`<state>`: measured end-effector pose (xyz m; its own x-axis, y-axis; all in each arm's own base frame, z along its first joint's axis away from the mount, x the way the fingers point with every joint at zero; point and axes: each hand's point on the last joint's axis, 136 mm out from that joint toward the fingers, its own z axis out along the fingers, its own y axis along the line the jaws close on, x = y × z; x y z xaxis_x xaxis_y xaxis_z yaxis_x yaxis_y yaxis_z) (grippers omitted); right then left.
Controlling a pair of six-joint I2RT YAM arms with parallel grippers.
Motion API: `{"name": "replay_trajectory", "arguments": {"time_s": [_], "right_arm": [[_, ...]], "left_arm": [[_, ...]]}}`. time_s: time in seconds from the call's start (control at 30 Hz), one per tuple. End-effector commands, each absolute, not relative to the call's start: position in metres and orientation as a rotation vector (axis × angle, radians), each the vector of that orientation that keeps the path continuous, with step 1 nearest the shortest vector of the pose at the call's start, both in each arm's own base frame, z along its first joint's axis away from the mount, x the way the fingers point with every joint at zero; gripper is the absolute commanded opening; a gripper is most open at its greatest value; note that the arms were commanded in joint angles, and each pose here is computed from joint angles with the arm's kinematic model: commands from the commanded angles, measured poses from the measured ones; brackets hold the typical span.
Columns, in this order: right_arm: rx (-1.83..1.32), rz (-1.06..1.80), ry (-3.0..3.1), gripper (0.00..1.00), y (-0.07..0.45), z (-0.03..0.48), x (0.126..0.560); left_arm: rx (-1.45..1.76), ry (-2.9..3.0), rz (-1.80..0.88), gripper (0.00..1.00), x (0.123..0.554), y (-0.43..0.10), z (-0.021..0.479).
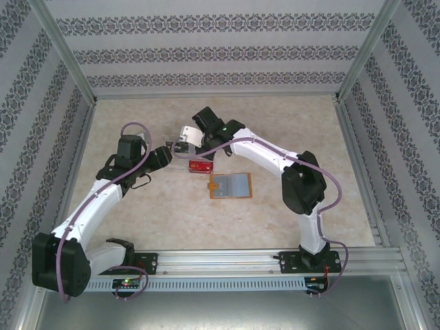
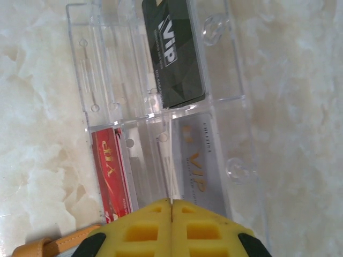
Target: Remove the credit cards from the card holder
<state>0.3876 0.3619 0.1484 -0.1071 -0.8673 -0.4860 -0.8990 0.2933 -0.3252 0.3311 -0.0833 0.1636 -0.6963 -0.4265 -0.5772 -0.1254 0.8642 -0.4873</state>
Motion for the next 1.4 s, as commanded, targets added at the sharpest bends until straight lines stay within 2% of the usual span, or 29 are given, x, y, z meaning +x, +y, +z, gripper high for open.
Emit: {"name": "replay_trajectory", "arguments": {"time_s": [0.0, 0.2, 1.07, 1.13, 1.17, 1.27, 1.37], "right_arm": [[-1.573, 0.011, 1.892, 0.00, 0.364, 0.166, 0.391], [-1.609, -0.014, 1.895, 0.00, 0.369, 0.152, 0.399], [-1.678, -0.043, 1.964, 0.00, 0.356, 0.105, 0.404], [-1.671, -0.056, 1.970, 0.05, 0.355, 0.104, 0.407], [-1.654, -0.066, 1.974, 0.15, 0.355, 0.104, 0.409], [-1.593, -0.091, 1.992, 0.27, 0.350, 0.110, 0.420], [-1.534, -0.108, 1.990, 0.29, 0.347, 0.121, 0.428]], "left_arm": [[-0.425, 2.320, -0.570, 0.82, 0.321, -0.084, 0.159], [-0.435, 2.300, -0.572, 1.00, 0.313, -0.082, 0.162], [-0.434, 2.289, -0.557, 1.00, 0.310, -0.079, 0.167], [-0.436, 2.288, -0.558, 1.00, 0.311, -0.079, 0.167], [-0.436, 2.289, -0.558, 1.00, 0.310, -0.079, 0.167], [-0.432, 2.290, -0.559, 1.00, 0.310, -0.079, 0.167], [-0.432, 2.287, -0.560, 1.00, 0.310, -0.079, 0.167]]}}
